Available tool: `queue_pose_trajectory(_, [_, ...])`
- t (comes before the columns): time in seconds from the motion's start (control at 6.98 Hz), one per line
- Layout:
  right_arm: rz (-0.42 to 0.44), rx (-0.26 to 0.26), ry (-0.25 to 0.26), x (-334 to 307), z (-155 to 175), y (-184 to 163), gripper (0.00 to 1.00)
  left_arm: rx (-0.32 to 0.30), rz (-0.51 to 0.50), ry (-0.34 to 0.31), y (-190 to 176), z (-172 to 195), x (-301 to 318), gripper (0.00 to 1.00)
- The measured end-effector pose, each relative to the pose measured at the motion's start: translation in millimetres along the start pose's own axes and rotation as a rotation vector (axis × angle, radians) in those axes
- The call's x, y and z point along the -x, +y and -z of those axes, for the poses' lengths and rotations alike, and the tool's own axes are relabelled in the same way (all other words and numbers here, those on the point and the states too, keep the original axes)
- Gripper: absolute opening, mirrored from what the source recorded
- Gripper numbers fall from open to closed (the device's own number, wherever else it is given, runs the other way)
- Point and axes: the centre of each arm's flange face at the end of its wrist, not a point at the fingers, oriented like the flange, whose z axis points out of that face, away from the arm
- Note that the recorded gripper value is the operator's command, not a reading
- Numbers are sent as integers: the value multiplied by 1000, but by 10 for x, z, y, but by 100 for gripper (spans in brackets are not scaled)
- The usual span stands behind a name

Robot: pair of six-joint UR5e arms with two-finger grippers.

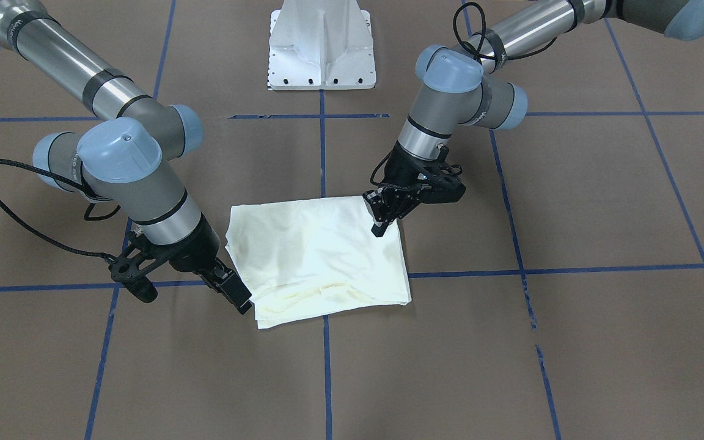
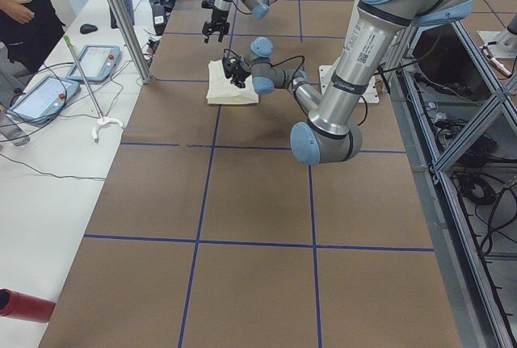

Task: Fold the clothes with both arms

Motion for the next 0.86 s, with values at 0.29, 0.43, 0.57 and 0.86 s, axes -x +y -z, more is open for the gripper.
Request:
queue_pose_trajectory(0.29, [11,1,-5,-18,38,3,100,19,-9,-40,146,-150,183,0])
queue_pose_trajectory(0.43, [12,2,-6,-16,45,8,100,18,-11,-70,149,-261,298,0])
queue_pose_trajectory(0.57, [12,2,-6,-15,45,13,100,17,-12,-83,143,-302,346,0])
queue_pose_trajectory(0.86, [13,2,-7,-12,46,16,100,17,-14,-74,116,-178,350,0])
